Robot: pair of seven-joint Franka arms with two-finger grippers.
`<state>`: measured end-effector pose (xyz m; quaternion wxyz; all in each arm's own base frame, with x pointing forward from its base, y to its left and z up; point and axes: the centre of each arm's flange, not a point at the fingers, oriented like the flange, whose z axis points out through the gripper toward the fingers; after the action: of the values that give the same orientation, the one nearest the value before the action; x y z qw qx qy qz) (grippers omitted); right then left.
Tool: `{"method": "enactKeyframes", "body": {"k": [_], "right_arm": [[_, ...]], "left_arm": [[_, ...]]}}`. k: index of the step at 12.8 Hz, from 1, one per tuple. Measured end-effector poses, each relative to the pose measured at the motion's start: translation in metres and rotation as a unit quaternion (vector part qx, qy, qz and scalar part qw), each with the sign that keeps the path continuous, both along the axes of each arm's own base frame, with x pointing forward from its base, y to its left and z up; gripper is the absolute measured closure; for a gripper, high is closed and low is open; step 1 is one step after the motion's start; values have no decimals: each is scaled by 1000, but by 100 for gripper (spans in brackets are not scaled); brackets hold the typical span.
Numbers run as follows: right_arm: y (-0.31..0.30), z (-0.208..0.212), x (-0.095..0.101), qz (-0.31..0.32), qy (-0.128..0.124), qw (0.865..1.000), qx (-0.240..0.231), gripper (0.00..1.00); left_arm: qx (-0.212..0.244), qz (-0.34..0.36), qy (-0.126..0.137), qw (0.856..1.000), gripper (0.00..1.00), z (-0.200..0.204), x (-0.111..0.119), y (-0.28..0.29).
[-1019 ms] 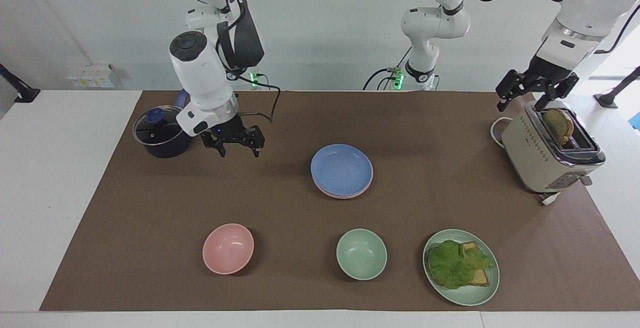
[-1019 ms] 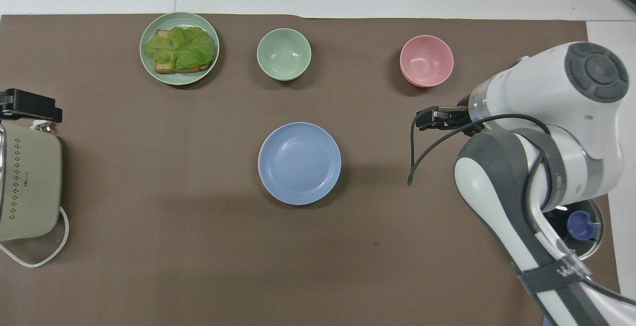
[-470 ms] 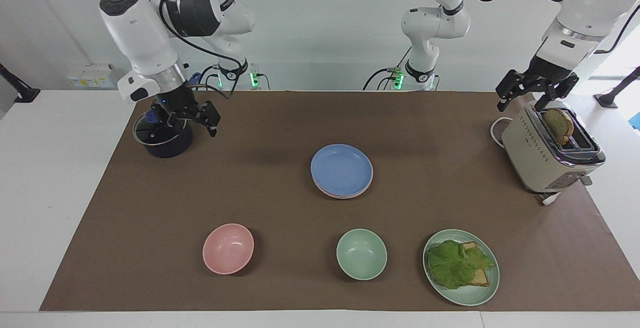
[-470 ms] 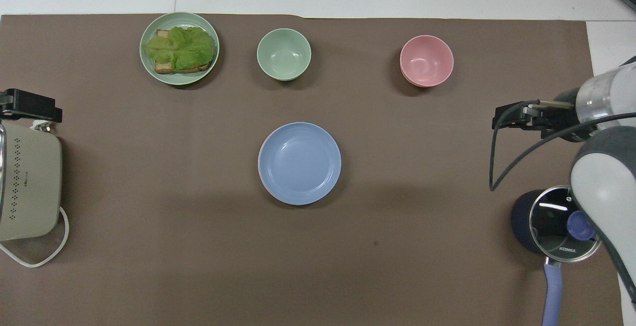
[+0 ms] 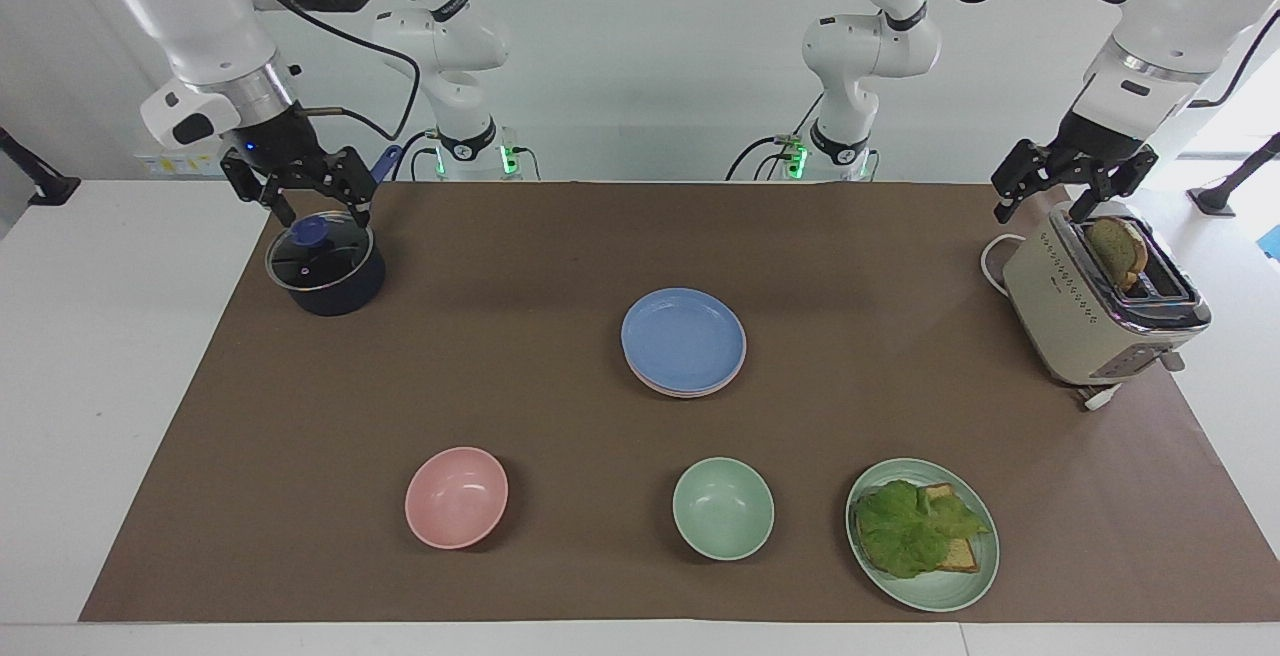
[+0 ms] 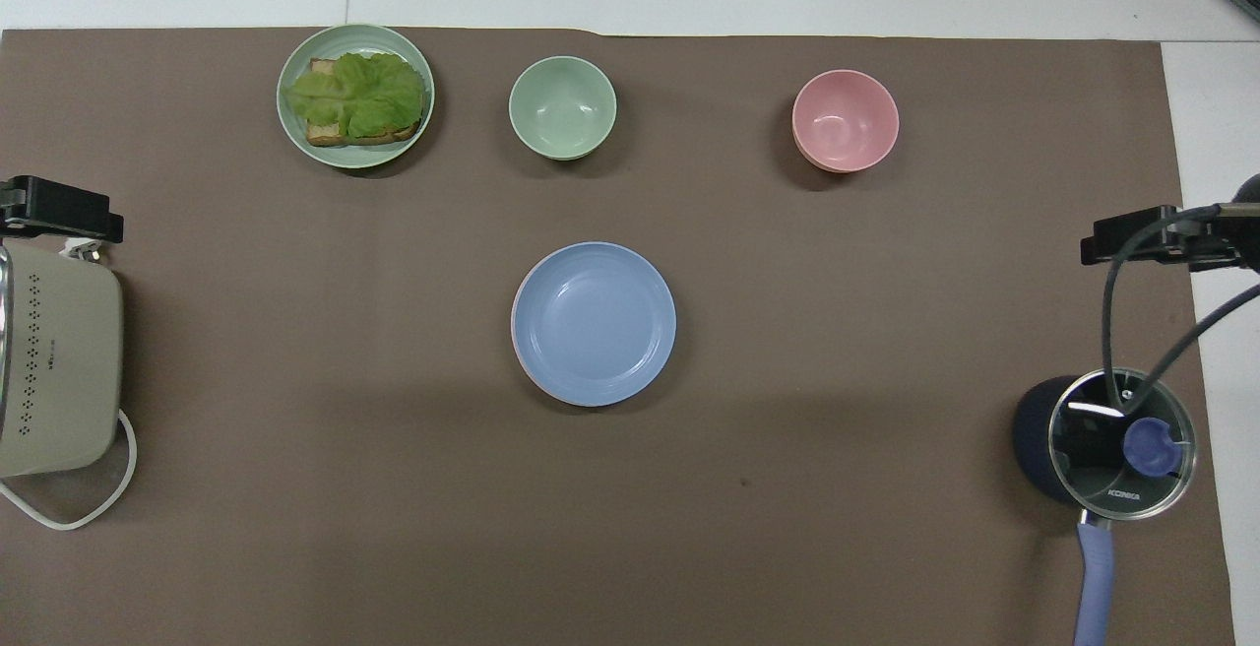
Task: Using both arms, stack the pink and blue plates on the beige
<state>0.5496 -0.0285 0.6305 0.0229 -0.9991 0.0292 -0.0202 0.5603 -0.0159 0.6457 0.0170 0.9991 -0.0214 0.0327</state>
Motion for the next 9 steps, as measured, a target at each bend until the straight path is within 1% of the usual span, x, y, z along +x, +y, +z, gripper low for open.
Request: {"method": "enactKeyframes", "body": {"k": [2, 3, 7, 9], "right_arm": [[-1, 12, -6, 4, 13, 1000, -17, 0], [-2, 15, -9, 4, 15, 1000, -22, 0], [4, 22, -14, 10, 12, 1000, -24, 0], [8, 20, -14, 14, 16, 999, -24, 0]], "left_arm": [[0, 0, 0, 1000, 0, 0, 0, 0], [0, 0, 0, 1000, 0, 0, 0, 0], [0, 0, 0, 1000, 0, 0, 0, 0], [0, 0, 0, 1000, 0, 0, 0, 0]]}}
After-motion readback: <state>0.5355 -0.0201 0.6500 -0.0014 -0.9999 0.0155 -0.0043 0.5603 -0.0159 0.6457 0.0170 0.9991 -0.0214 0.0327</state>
